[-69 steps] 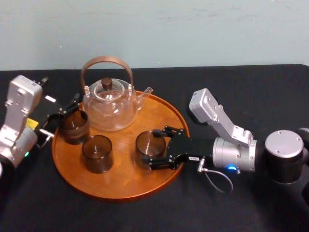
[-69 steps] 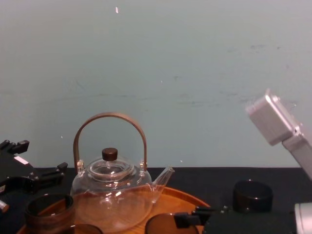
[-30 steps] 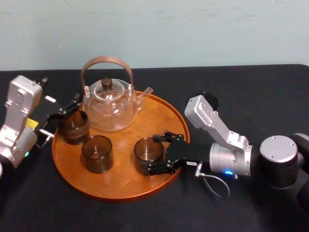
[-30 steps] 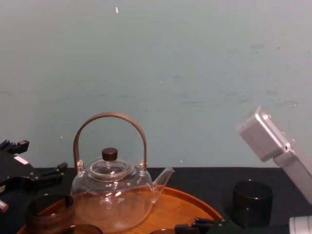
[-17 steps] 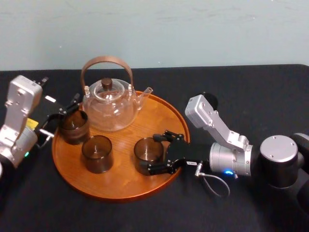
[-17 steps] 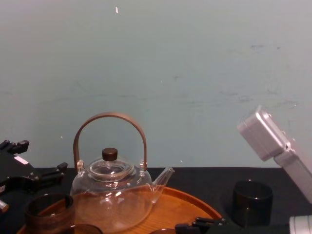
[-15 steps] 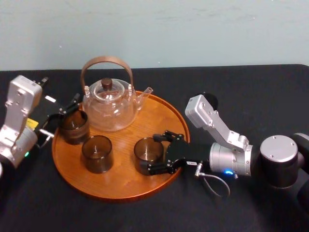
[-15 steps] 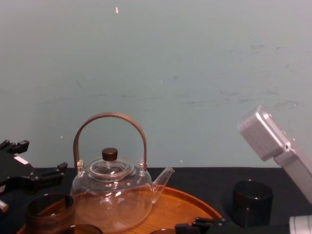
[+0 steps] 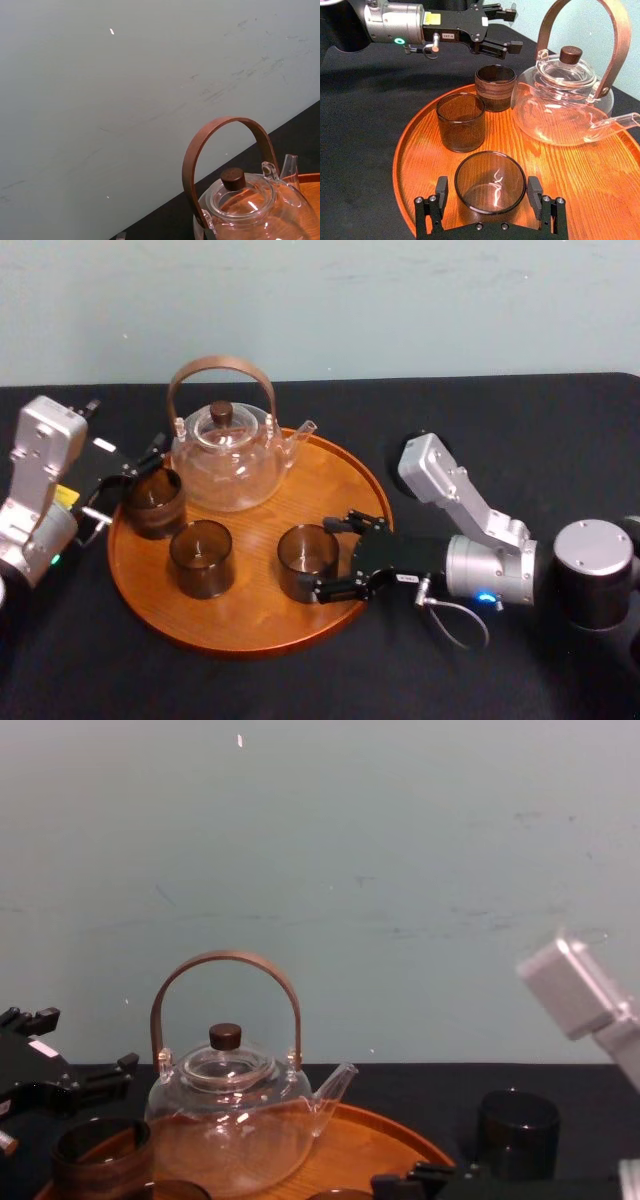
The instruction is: Pick up the glass from the table and place it on the tray.
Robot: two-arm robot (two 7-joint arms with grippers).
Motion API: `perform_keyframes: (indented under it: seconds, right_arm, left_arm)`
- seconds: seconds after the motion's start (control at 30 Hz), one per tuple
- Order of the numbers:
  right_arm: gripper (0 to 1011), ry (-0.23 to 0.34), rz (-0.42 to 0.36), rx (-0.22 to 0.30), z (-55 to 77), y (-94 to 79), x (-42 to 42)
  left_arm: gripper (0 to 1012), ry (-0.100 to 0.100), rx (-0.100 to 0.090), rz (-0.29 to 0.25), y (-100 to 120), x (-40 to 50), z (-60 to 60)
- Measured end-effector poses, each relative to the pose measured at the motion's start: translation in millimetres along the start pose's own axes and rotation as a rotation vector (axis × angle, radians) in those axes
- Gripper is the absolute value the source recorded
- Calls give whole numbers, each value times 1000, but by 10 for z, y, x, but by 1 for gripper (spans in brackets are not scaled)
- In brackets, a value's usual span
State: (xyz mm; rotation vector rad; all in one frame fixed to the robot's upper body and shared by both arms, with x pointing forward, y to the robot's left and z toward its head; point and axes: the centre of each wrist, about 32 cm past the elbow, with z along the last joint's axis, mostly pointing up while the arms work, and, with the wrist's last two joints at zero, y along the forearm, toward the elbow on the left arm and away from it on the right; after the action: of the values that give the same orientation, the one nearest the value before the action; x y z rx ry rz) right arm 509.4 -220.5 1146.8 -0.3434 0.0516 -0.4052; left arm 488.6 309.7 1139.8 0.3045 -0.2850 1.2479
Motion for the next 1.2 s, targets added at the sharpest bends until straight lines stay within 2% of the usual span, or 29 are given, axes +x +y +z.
perform_keyframes:
  seconds: [0.33,0.57,0.7,0.93,1.2]
  right_arm:
    - [1002,2,2,23,-3,-260,-15]
    - [1002,1,-27,42,-8,-552,-35]
    - [1002,19,-91,44,-45,-713,-38]
    - [1002,63,-210,37,-115,-888,-37]
    - [1002,104,-393,19,-151,-1015,38]
  left_arm:
    - [1001,0,0,0,0,0,0]
    - [1001,0,0,0,0,0,0]
    - [1001,0,0,0,0,0,0]
    - [1001,0,0,0,0,0,0]
    - [1001,0,0,0,0,0,0]
